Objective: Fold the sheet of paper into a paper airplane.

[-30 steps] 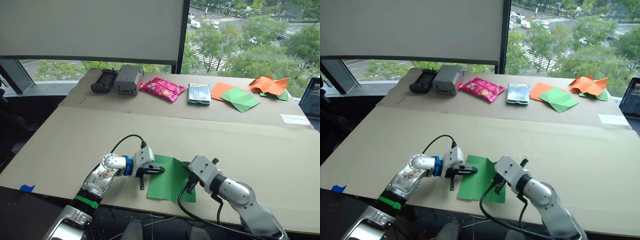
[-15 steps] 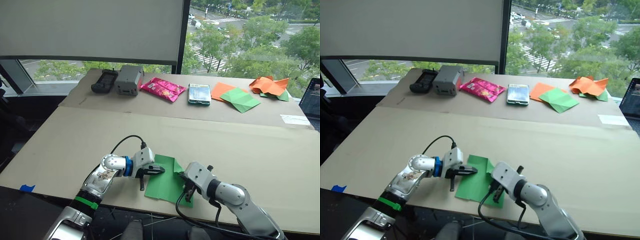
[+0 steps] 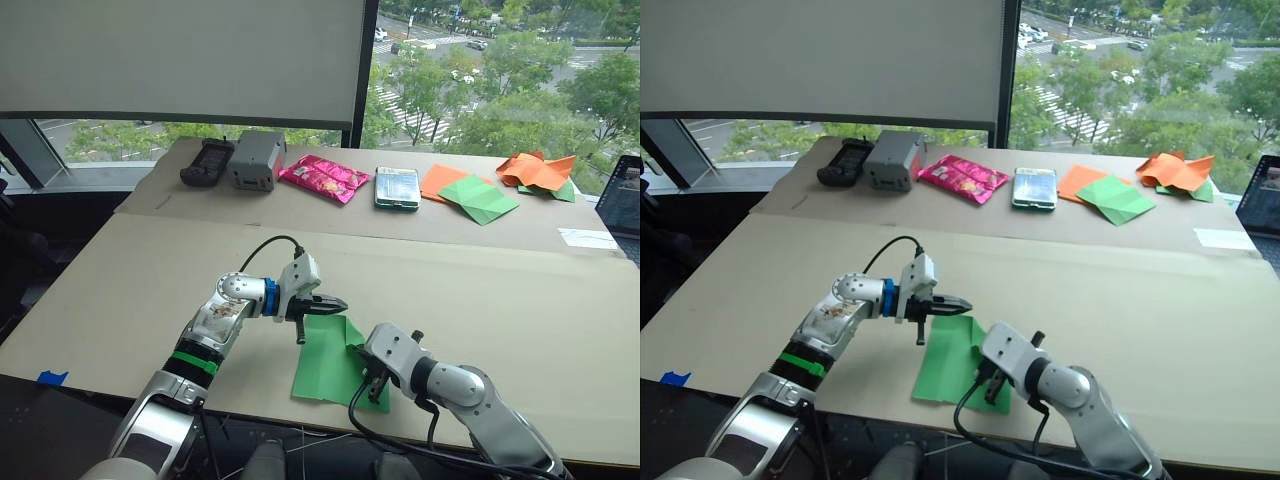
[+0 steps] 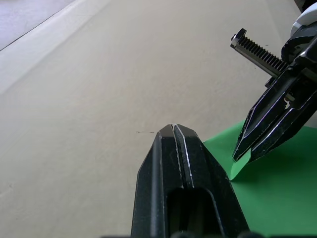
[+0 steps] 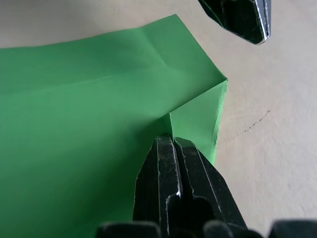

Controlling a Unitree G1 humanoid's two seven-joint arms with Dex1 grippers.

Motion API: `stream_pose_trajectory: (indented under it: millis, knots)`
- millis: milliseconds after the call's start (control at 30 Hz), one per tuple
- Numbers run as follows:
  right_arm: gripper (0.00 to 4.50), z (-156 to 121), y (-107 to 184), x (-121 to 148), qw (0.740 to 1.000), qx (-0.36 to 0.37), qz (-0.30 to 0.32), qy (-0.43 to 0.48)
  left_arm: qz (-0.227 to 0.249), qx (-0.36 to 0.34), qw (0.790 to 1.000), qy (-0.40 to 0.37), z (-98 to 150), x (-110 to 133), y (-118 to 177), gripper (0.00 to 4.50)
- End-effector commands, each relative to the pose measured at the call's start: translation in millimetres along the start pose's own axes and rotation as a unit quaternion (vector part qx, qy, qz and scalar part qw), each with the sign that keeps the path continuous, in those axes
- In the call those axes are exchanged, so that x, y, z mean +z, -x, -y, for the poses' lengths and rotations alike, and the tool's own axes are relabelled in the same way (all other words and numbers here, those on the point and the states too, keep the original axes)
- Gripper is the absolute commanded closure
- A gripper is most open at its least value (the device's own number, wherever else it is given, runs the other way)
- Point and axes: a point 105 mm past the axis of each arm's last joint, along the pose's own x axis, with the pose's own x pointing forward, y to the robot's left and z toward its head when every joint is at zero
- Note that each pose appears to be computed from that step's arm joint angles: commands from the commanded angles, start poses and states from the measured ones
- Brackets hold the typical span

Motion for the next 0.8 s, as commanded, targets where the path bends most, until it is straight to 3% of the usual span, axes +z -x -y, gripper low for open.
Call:
stream_pose_trajectory:
  millis: [33,800]
  knots:
    - [4.49,10,1,10,0.999,-0.031,0.016,0.001,0.002,-0.016,0.999,-0.029,0,6,-10,4.5]
    - [4.49,-5,1,10,1.0,-0.024,0.009,-0.01,-0.086,-0.027,0.994,-0.067,0,-35,-28,4.5]
